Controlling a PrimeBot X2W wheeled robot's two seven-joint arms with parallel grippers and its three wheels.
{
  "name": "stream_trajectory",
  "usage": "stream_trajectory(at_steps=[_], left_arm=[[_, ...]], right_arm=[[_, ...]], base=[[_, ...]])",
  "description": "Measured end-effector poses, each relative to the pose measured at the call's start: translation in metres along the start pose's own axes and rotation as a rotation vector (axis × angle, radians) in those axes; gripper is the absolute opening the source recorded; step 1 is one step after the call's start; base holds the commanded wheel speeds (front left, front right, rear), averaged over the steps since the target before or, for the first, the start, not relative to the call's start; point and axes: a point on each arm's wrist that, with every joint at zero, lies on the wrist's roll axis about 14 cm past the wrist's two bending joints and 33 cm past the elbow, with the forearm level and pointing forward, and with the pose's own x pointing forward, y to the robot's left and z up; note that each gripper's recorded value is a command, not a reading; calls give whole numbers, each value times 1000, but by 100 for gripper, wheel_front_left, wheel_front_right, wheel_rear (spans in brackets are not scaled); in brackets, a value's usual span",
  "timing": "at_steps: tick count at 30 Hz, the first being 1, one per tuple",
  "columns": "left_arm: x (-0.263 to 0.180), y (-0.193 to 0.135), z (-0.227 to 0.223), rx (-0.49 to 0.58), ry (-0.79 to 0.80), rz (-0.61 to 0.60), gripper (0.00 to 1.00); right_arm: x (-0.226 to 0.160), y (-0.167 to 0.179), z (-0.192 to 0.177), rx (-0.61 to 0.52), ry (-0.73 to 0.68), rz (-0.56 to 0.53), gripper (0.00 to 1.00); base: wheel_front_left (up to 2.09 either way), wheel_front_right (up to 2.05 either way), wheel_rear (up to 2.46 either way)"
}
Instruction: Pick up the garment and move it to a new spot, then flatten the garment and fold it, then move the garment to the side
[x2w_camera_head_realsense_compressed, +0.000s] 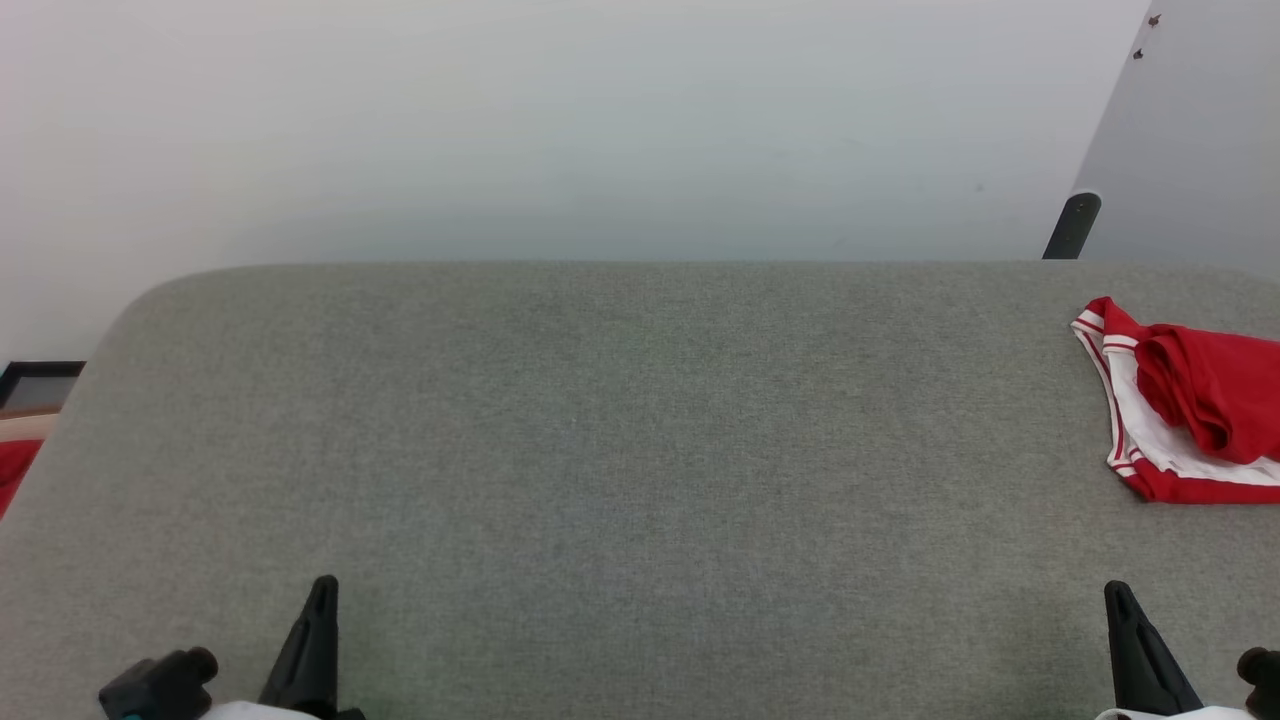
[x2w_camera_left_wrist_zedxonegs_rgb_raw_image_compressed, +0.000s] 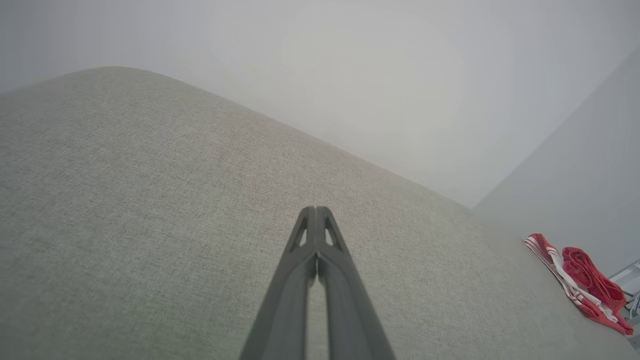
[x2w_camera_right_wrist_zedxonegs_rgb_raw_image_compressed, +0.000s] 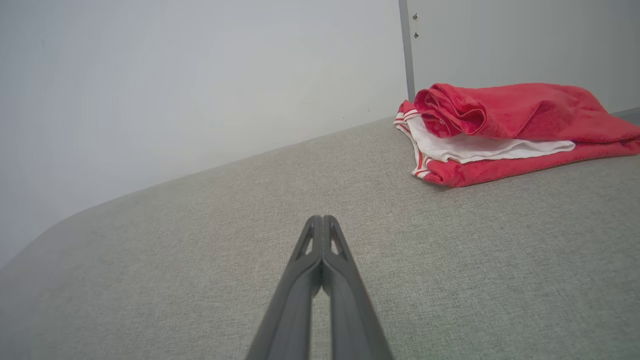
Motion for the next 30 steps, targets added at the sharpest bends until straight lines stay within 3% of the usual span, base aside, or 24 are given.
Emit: stream_trajectory(at_steps=[30], left_arm=[[16, -6, -1, -422, 8, 41, 0]], right_arm=[[14, -2, 5, 474, 0, -51, 0]], base=[[0, 0, 0]])
